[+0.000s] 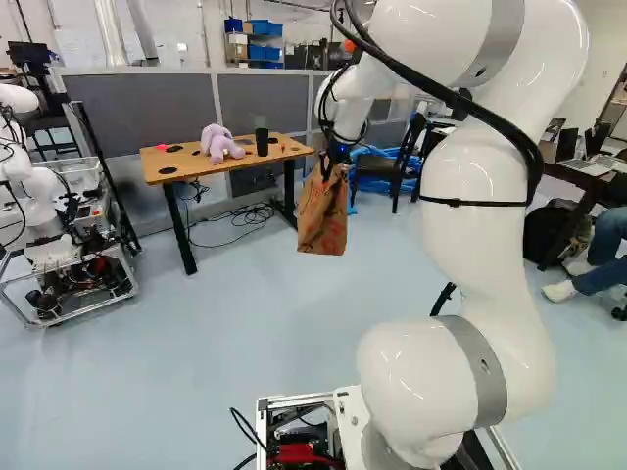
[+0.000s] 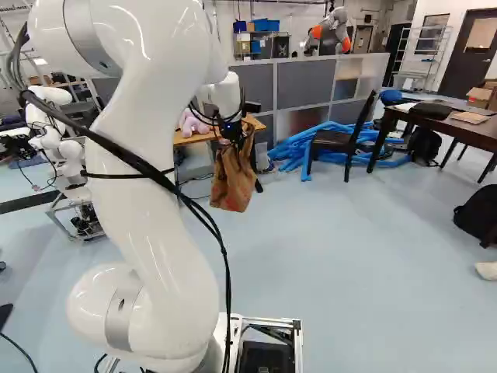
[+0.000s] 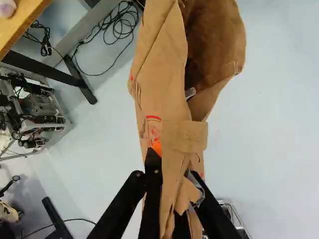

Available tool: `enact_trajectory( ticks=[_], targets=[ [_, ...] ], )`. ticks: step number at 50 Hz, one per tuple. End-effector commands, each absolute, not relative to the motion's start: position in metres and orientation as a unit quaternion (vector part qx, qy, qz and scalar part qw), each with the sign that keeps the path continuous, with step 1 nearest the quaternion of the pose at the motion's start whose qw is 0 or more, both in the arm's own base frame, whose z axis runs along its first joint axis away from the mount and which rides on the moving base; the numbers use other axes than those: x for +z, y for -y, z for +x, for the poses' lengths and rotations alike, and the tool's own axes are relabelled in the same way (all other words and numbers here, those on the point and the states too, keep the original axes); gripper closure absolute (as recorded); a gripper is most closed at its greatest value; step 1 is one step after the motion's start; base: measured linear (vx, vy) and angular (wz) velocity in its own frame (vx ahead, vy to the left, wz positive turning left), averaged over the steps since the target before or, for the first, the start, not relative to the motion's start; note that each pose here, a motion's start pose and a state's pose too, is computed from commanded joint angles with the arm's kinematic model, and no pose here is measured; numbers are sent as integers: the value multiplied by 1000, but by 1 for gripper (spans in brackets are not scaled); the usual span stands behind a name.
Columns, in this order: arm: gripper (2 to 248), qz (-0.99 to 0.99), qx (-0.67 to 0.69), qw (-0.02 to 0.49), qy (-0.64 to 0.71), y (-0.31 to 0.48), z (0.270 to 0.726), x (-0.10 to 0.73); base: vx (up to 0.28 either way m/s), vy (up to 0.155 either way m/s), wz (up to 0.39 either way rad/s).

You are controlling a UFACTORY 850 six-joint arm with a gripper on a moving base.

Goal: Pick up the bag on the ground and place it on the table

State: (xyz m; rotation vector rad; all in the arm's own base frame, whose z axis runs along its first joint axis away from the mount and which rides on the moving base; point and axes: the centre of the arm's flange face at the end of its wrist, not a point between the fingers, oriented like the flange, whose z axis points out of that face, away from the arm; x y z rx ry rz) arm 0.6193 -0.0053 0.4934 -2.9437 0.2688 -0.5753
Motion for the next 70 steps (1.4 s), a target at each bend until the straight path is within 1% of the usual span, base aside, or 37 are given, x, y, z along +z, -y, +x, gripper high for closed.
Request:
enact_trajectory(
  ticks=[70],
  targets=[
    [229, -990, -135, 23, -26, 9, 635, 580, 0, 0, 0]
  ],
)
